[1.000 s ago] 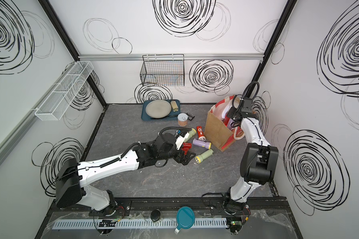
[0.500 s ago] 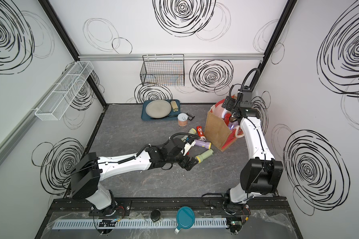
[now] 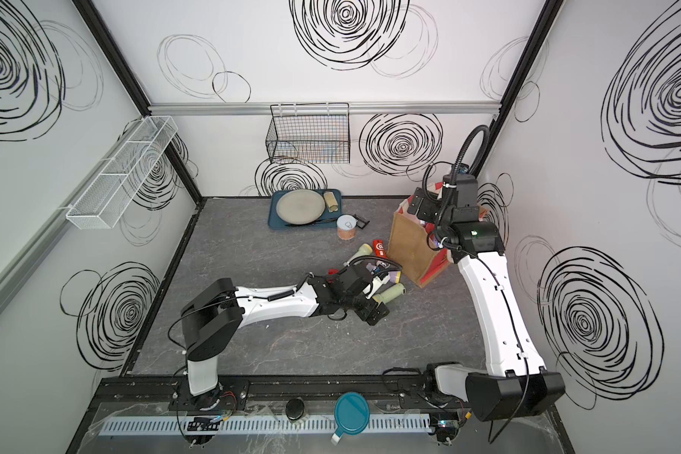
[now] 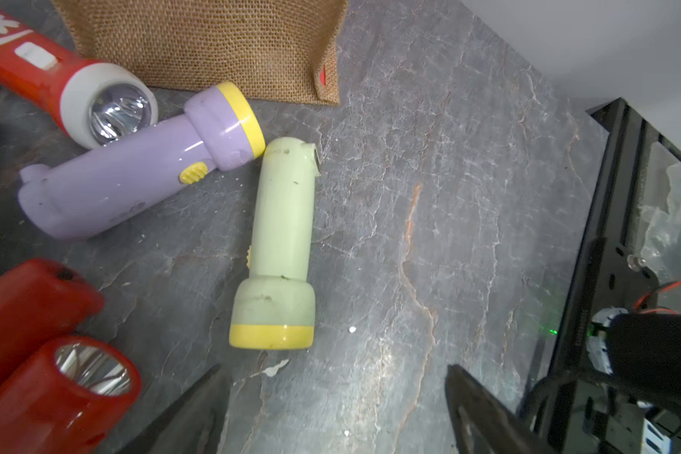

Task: Put the flashlights into the tote bags
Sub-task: Pick up the flashlight from the center of the board.

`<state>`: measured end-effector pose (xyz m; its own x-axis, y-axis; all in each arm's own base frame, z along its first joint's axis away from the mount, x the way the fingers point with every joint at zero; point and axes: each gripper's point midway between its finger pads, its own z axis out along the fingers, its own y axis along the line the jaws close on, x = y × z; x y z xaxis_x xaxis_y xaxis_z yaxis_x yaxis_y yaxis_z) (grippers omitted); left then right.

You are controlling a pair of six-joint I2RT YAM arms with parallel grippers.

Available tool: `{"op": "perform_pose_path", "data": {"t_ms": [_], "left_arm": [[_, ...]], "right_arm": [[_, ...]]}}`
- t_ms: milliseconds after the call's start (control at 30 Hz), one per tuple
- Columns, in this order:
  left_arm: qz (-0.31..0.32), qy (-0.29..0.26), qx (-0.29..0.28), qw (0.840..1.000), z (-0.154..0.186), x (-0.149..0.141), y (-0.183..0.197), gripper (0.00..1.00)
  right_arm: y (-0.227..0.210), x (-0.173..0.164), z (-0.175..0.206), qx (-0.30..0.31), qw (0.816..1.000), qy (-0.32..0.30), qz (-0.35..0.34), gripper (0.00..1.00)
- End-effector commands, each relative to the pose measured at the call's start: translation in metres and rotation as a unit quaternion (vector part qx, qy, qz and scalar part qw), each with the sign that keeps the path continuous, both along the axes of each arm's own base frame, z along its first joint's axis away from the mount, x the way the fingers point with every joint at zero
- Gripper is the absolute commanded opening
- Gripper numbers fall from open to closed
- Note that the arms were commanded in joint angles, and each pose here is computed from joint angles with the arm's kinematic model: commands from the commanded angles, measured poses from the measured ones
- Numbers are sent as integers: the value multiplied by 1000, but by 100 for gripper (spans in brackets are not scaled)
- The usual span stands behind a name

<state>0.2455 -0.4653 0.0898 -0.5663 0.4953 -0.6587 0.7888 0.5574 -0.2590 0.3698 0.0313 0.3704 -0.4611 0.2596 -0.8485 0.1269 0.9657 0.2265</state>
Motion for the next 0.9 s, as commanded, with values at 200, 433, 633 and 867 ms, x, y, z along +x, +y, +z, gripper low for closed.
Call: {"op": "perform_pose_path", "data": {"t_ms": [200, 433, 633, 867], "left_arm": [[-11, -15, 14, 1000, -27, 21, -18, 86], [-4, -15, 38, 999, -56, 21, -19, 84], [9, -24, 50, 998, -68, 22, -19, 76], [18, -22, 54, 998, -77, 23, -17, 64]], "right_arm": [[24, -41, -16, 19, 999, 49, 15, 100], [34, -50, -13, 21, 998, 53, 29, 100], [36, -52, -11, 26, 998, 53, 32, 100], [34, -59, -10, 27, 998, 52, 30, 100]]}}
